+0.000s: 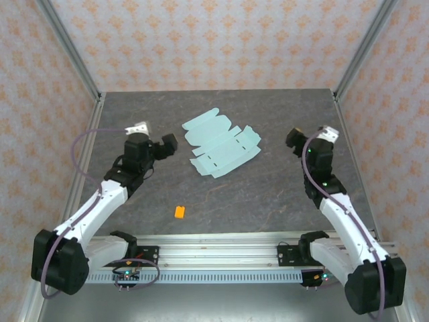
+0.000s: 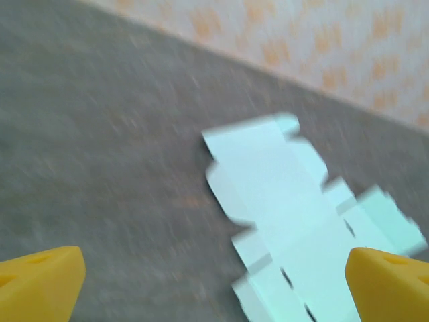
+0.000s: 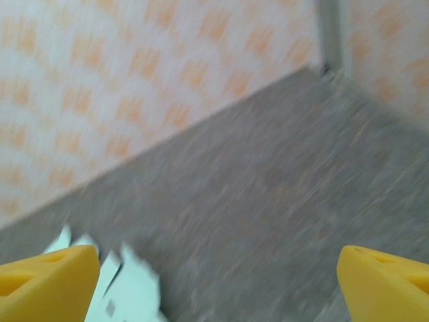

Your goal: Fold the paper box

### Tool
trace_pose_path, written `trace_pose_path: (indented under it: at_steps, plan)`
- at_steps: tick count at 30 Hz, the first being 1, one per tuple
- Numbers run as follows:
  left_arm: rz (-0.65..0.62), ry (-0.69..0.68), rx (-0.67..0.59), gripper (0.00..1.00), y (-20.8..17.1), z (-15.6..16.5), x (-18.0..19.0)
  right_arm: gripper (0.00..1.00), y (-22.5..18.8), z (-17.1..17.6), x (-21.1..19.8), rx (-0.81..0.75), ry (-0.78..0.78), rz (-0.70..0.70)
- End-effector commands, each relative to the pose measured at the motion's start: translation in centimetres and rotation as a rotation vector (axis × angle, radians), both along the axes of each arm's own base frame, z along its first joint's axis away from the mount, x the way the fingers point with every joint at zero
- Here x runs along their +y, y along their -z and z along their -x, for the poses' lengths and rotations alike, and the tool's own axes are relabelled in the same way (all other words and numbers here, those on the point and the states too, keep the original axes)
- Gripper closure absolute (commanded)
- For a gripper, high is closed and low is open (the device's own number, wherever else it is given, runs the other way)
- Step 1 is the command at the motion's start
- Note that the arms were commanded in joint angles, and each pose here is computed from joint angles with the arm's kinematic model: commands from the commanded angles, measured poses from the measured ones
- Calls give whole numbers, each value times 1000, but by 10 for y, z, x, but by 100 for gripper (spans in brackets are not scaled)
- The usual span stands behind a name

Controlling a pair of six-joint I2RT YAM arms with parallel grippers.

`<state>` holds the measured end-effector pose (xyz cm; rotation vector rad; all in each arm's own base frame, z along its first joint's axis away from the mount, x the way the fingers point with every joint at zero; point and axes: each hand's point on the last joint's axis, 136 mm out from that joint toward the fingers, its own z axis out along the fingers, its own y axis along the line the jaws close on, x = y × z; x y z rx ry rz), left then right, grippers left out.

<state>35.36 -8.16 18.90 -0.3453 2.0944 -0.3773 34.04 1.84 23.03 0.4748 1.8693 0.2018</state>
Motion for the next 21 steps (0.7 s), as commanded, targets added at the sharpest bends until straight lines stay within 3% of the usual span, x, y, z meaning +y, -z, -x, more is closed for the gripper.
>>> trace_pose_path:
  at_steps: [1, 8, 12, 16, 21]
  plan:
    - [52, 107, 198, 0, 34, 22, -32, 10, 41, 11, 43, 249, -185, -23]
    - [5, 186, 333, 5, 71, 4, -58, 18, 74, 3, 104, 428, -362, -81]
    - [36, 215, 342, 8, 76, -15, -76, 18, 95, 5, 113, 501, -359, -134]
    - [-10, 211, 352, 8, 81, -21, -79, 22, 120, 14, 126, 601, -370, -206]
    - [-39, 195, 366, 8, 89, -17, -77, 24, 139, 8, 157, 599, -367, -319]
